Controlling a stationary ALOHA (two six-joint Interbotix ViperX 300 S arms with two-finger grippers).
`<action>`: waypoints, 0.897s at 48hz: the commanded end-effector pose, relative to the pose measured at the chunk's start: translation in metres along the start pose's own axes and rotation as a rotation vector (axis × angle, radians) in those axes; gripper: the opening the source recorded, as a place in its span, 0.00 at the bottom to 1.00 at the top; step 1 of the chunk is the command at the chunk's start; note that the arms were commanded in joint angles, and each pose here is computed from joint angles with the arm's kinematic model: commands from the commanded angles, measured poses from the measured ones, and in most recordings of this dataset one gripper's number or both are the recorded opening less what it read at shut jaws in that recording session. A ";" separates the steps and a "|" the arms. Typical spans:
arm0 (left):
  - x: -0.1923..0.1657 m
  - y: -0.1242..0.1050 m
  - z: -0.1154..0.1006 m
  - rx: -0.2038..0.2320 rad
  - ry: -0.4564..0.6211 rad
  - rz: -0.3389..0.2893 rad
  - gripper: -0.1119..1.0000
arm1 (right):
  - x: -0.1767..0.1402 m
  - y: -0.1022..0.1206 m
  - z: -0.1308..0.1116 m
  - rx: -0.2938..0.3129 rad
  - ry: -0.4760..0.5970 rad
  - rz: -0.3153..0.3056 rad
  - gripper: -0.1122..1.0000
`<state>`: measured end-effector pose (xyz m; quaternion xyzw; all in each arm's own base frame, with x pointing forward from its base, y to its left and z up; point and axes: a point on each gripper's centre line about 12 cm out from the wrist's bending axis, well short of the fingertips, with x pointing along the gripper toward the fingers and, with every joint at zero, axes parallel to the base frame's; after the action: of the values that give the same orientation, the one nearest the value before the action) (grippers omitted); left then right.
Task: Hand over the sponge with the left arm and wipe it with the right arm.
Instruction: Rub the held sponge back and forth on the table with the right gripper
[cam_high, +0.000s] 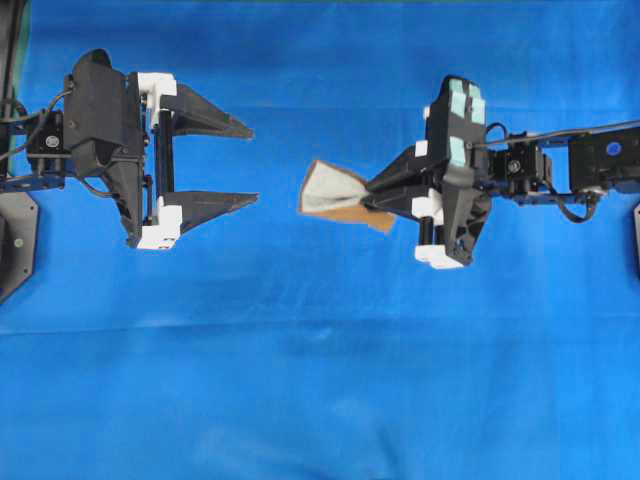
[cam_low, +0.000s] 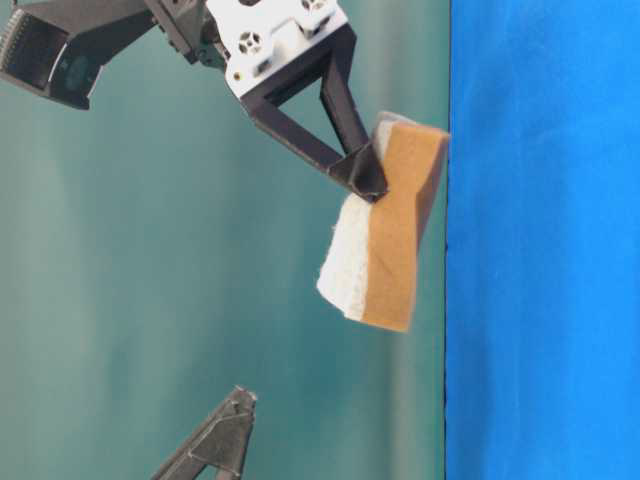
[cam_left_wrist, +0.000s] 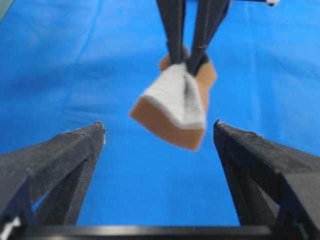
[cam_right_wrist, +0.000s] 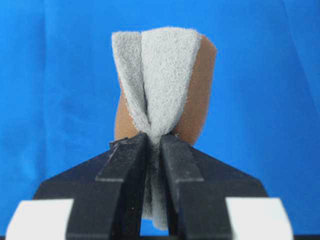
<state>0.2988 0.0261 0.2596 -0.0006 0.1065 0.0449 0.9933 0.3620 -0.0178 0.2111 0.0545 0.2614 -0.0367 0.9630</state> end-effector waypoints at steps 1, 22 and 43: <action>-0.001 0.000 0.008 -0.002 -0.032 0.001 0.89 | 0.002 0.010 0.007 -0.010 -0.010 0.024 0.24; -0.002 0.000 0.007 0.000 -0.031 0.001 0.89 | 0.057 0.028 -0.049 -0.037 0.192 0.048 0.24; -0.002 0.000 0.007 0.002 -0.031 0.000 0.89 | 0.072 0.019 -0.073 -0.036 0.265 0.026 0.24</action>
<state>0.2988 0.0261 0.2598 -0.0006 0.1058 0.0451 0.9934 0.3839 0.0141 0.1044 0.0433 0.3992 -0.0052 0.9158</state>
